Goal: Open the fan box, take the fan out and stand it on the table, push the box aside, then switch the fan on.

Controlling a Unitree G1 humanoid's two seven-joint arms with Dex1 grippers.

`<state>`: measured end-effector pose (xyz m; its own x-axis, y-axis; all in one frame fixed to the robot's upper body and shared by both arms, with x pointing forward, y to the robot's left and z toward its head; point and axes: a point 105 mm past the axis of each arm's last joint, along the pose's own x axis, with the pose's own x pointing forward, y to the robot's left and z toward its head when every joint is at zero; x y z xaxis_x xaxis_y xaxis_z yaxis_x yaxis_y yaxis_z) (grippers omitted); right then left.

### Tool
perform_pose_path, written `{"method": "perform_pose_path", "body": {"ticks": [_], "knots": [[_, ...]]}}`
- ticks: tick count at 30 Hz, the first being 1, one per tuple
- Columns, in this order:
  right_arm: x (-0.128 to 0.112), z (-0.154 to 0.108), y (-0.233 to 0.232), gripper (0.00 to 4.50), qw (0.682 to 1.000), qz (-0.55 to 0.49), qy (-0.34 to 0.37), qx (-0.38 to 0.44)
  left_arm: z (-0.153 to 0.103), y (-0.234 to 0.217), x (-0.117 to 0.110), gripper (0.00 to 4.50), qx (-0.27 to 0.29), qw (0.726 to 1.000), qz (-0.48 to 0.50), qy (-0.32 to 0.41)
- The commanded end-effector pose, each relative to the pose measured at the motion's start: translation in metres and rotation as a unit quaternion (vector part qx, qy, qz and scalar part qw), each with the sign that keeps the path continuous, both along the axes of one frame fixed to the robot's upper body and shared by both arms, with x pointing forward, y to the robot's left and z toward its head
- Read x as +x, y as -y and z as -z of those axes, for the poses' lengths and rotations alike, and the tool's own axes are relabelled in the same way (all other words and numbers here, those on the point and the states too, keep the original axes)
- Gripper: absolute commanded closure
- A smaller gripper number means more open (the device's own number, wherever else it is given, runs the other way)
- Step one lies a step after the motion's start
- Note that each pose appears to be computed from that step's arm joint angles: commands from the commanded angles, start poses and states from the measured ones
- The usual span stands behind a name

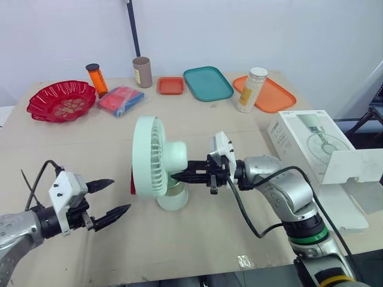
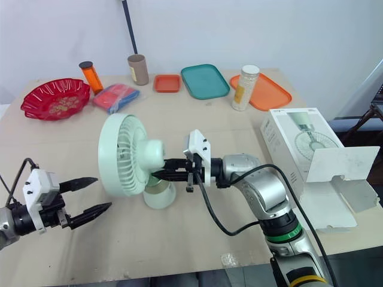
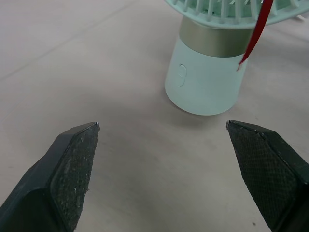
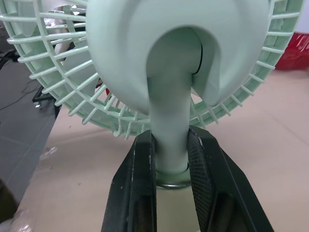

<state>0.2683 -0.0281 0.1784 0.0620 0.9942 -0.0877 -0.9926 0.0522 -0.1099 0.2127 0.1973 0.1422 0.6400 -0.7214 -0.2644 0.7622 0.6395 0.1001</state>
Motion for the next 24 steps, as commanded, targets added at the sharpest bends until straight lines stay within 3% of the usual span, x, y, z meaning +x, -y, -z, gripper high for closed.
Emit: {"method": "perform_pose_path", "body": {"ticks": [1,8,9,13,24], "knots": [[-0.013,-0.016,-0.003,4.15,0.998,-0.029,0.051,0.019,-0.002,0.006,-0.001,0.55,0.002,1.000,0.018,0.015],[-0.012,-0.010,-0.002,4.15,0.998,-0.030,0.057,0.015,0.014,0.020,0.001,2.78,-0.014,0.999,0.039,0.008],[-0.012,-0.010,-0.001,4.15,0.998,-0.029,0.058,0.015,0.016,0.022,0.002,3.32,-0.016,0.999,0.043,0.008],[-0.012,-0.006,0.000,4.15,0.998,-0.032,0.058,0.008,0.020,0.029,0.010,4.47,-0.022,0.998,0.054,0.011],[-0.011,-0.002,0.000,4.15,0.998,-0.033,0.059,-0.002,0.023,0.043,0.023,4.47,-0.031,0.997,0.071,0.024]]}}
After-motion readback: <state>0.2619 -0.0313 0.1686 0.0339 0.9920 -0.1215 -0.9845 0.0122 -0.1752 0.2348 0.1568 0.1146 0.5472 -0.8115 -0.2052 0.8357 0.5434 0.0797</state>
